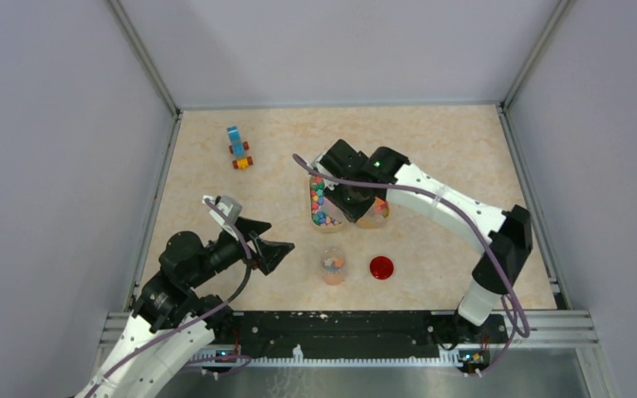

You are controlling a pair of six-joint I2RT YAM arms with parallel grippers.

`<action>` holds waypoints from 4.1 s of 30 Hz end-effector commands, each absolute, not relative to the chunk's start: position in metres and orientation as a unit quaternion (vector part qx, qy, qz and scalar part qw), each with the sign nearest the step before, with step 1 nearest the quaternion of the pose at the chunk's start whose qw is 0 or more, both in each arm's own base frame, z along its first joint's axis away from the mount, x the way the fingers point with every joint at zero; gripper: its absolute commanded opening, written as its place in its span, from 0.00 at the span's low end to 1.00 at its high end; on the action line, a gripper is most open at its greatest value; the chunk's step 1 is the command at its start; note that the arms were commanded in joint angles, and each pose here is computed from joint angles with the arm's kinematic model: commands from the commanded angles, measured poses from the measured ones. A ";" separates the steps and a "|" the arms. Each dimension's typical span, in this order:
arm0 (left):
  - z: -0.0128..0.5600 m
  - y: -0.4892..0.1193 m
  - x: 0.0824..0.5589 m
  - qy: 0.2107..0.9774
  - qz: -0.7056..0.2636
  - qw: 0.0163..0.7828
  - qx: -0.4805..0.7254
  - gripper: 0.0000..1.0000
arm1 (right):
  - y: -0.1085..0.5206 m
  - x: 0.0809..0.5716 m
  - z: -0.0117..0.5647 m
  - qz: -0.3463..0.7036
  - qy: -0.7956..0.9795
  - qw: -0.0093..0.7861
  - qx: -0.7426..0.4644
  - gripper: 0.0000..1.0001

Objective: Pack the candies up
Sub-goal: Scoop the fake candies from the storage box, then place the fake candies in the packing bottle.

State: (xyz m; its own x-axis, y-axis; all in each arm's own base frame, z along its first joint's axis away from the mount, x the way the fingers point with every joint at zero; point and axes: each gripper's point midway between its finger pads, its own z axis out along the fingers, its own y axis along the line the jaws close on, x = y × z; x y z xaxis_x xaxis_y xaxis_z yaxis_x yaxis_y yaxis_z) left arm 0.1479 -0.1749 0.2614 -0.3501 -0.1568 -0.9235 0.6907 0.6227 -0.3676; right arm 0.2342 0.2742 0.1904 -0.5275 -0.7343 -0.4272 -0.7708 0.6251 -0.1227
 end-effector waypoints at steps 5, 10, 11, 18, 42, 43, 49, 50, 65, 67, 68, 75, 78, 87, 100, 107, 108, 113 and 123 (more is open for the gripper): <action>0.274 -0.178 0.144 0.701 -0.407 0.551 0.199 0.99 | 0.271 0.232 0.171 0.036 0.919 0.133 -0.371 0.00; 0.274 -0.180 0.142 0.698 -0.413 0.548 0.204 0.99 | 0.271 0.239 0.161 0.025 0.931 0.110 -0.346 0.00; 0.275 -0.180 0.141 0.697 -0.413 0.549 0.204 0.99 | 0.272 0.241 0.160 0.023 0.933 0.109 -0.344 0.00; 0.277 -0.181 0.138 0.691 -0.420 0.549 0.210 0.99 | 0.280 0.251 0.154 0.015 0.938 0.103 -0.330 0.00; 0.282 -0.182 0.131 0.679 -0.430 0.553 0.221 0.99 | 0.302 0.287 0.113 -0.018 0.949 0.087 -0.302 0.00; 0.282 -0.182 0.131 0.679 -0.430 0.553 0.220 0.99 | 0.304 0.289 0.111 -0.020 0.950 0.089 -0.299 0.00; 0.282 -0.182 0.130 0.677 -0.432 0.552 0.223 0.99 | 0.309 0.301 0.102 -0.024 0.954 0.104 -0.279 0.00; 0.283 -0.182 0.130 0.677 -0.432 0.553 0.223 0.99 | 0.310 0.303 0.100 -0.023 0.955 0.107 -0.276 0.00; 0.280 -0.183 0.131 0.681 -0.431 0.549 0.223 0.99 | 0.320 0.320 0.080 -0.016 0.958 0.146 -0.247 0.00; 0.280 -0.183 0.131 0.681 -0.431 0.548 0.222 0.99 | 0.320 0.321 0.078 -0.016 0.957 0.153 -0.246 0.00; 0.280 -0.183 0.131 0.681 -0.431 0.548 0.223 0.99 | 0.320 0.322 0.076 -0.016 0.957 0.155 -0.244 0.00; 0.279 -0.183 0.132 0.683 -0.430 0.548 0.222 0.99 | 0.318 0.323 0.073 -0.012 0.954 0.173 -0.245 0.00; 0.279 -0.183 0.132 0.682 -0.429 0.549 0.221 0.99 | 0.318 0.323 0.077 -0.006 0.951 0.184 -0.248 0.00; 0.277 -0.184 0.135 0.687 -0.427 0.546 0.219 0.99 | 0.313 0.317 0.102 0.015 0.941 0.222 -0.256 0.00; 0.271 -0.184 0.142 0.700 -0.418 0.539 0.212 0.99 | 0.299 0.297 0.136 0.040 0.923 0.266 -0.276 0.00; 0.269 -0.184 0.144 0.704 -0.415 0.538 0.209 0.99 | 0.292 0.281 0.136 0.051 0.912 0.277 -0.299 0.00; 0.269 -0.184 0.144 0.704 -0.414 0.538 0.209 0.99 | 0.290 0.279 0.137 0.055 0.909 0.281 -0.302 0.00; 0.268 -0.184 0.145 0.707 -0.412 0.536 0.207 0.99 | 0.283 0.267 0.154 0.076 0.888 0.313 -0.329 0.00; 0.262 -0.186 0.150 0.717 -0.407 0.528 0.206 0.99 | 0.263 0.227 0.180 0.121 0.816 0.368 -0.429 0.00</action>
